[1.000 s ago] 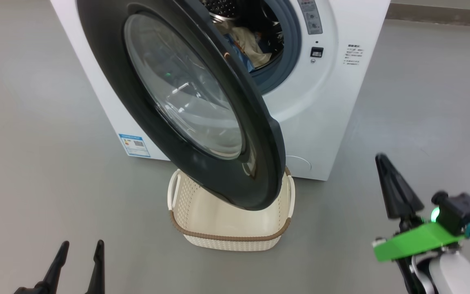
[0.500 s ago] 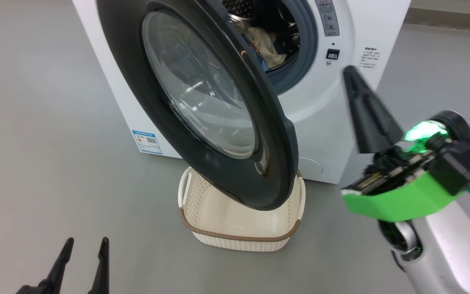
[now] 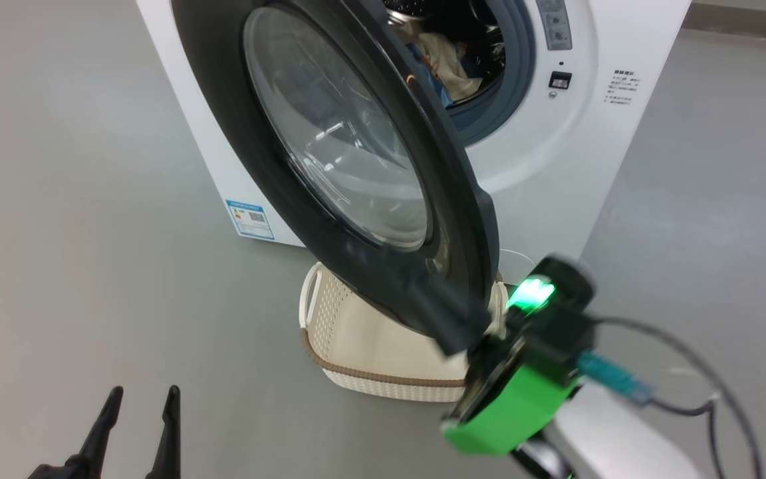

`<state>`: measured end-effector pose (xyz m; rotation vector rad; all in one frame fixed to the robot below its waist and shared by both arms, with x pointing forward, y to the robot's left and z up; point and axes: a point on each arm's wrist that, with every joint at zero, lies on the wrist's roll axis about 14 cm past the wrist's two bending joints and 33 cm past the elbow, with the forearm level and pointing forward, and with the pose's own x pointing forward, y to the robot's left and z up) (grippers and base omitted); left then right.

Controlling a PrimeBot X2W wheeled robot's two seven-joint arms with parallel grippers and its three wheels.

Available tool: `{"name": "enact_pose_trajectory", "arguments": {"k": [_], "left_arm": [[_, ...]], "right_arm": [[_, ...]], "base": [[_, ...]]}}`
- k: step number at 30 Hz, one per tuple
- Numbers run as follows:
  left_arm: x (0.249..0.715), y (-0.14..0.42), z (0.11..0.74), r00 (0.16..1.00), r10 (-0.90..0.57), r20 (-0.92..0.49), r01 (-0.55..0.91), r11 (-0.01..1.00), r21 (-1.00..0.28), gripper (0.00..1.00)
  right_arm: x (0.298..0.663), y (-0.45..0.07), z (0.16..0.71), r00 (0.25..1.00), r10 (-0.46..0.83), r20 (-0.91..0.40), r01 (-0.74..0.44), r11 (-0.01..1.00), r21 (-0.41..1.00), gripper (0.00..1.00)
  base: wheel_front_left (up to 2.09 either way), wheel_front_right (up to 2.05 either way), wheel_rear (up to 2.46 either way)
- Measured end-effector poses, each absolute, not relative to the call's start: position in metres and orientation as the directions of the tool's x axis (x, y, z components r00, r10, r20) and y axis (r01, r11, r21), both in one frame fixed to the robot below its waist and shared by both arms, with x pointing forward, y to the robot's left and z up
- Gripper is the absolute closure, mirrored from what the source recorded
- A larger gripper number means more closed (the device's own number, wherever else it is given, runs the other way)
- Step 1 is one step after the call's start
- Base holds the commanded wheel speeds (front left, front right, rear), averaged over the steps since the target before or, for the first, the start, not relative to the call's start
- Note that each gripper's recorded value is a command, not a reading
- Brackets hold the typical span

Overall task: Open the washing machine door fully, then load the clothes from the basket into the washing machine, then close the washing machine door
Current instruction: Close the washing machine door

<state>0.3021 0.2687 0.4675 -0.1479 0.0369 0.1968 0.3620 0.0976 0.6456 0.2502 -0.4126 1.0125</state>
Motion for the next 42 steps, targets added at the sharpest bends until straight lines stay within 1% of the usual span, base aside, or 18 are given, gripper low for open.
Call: {"name": "enact_pose_trajectory", "arguments": {"k": [4,6,7,8,12,18,20,27,37,42], "left_arm": [[0.302,0.269,0.464,0.979,0.195,-0.062,-0.202,0.969,-0.142,0.00],[0.303,0.269,0.463,0.978,0.196,-0.068,-0.204,0.969,-0.142,0.00],[0.303,0.269,0.463,0.978,0.196,-0.068,-0.204,0.969,-0.142,0.00],[0.303,0.269,0.461,0.978,0.197,-0.073,-0.206,0.968,-0.142,0.00],[0.305,0.268,0.458,0.977,0.198,-0.084,-0.209,0.967,-0.145,0.00],[0.312,0.263,0.453,0.977,0.185,-0.101,-0.199,0.968,-0.151,0.00],[0.315,0.261,0.452,0.978,0.182,-0.103,-0.197,0.968,-0.158,0.00],[0.322,0.259,0.453,0.979,0.174,-0.102,-0.189,0.969,-0.159,0.00],[0.334,0.261,0.452,0.979,0.177,-0.103,-0.192,0.968,-0.160,0.00],[0.335,0.260,0.448,0.977,0.175,-0.119,-0.192,0.969,-0.156,0.00]], "right_arm": [[0.348,0.115,0.599,0.448,0.834,0.324,-0.889,0.455,0.058,1.00],[0.347,0.116,0.580,0.459,0.845,0.275,-0.887,0.454,0.083,1.00],[0.347,0.116,0.580,0.459,0.845,0.275,-0.887,0.454,0.083,1.00],[0.348,0.114,0.564,0.478,0.846,0.235,-0.878,0.466,0.109,1.00],[0.359,0.103,0.540,0.540,0.823,0.176,-0.841,0.517,0.159,1.00],[0.383,0.083,0.524,0.628,0.766,0.141,-0.775,0.596,0.211,1.00],[0.388,0.079,0.520,0.645,0.753,0.129,-0.759,0.613,0.221,1.00],[0.401,0.070,0.512,0.678,0.726,0.112,-0.728,0.643,0.239,1.00],[0.424,0.070,0.512,0.697,0.706,0.124,-0.711,0.657,0.250,1.00],[0.439,0.064,0.515,0.721,0.679,0.138,-0.688,0.677,0.262,1.00]], "base": [[0.00,0.00,0.00],[0.00,0.00,0.00],[0.00,0.00,0.00],[0.00,0.00,0.00],[0.00,0.00,0.00],[0.00,0.00,0.00],[0.00,0.00,0.00],[0.00,0.00,0.00],[0.00,0.00,0.00],[0.00,0.00,0.00]]}}
